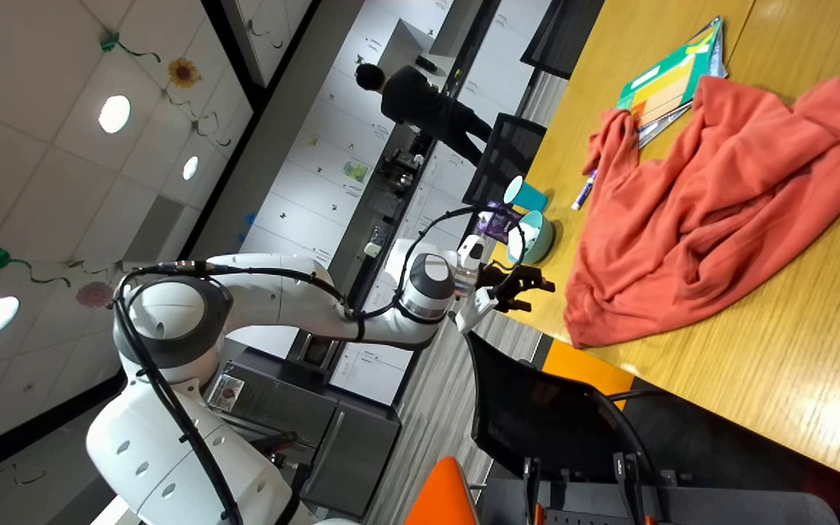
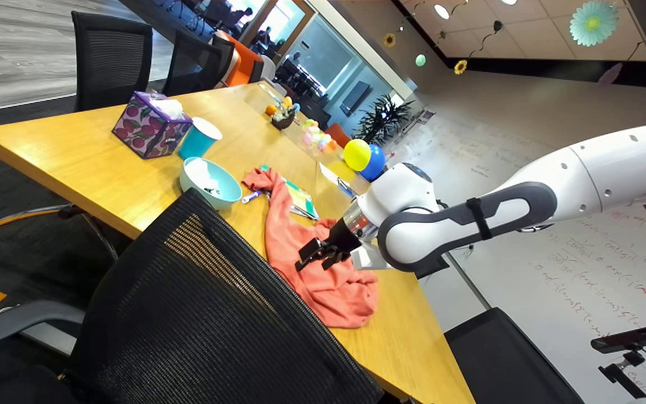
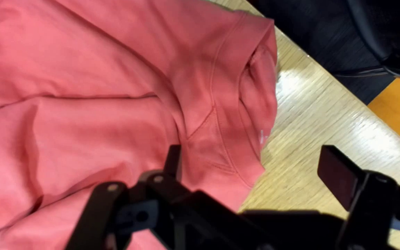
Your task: Hang the shirt on the back of the chair
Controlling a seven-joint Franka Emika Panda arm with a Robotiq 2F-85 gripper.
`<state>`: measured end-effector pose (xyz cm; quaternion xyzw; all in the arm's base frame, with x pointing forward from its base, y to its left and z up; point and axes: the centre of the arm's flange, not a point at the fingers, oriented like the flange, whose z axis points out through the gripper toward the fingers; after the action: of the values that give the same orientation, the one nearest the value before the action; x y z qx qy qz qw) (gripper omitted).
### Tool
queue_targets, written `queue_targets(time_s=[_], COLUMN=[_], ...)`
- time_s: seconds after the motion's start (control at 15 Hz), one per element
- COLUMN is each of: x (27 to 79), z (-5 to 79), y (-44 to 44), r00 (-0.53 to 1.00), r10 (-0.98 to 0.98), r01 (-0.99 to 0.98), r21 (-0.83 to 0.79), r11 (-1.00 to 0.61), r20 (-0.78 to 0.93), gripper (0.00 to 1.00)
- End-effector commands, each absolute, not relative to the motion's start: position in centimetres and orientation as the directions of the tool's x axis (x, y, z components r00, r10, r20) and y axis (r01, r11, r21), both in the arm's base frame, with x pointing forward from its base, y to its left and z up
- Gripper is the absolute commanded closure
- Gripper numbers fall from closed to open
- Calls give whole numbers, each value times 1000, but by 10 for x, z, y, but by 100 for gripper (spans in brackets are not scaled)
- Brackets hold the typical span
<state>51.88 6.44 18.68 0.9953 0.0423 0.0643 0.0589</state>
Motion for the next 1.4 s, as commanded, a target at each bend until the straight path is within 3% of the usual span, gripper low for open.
queue_targets(time_s=[0.0,0.73,0.8,0.87,1.33], x=[539,554,554,554,553], z=[160,98,95,93,98], y=[73,71,70,70,77], r00=[987,995,995,996,996], r10=[57,35,37,41,39], r01=[32,14,16,20,21], r21=[162,221,224,228,218], r11=[-986,-975,-974,-974,-976], r20=[150,91,90,85,81], gripper=[0,0,25,26,81])
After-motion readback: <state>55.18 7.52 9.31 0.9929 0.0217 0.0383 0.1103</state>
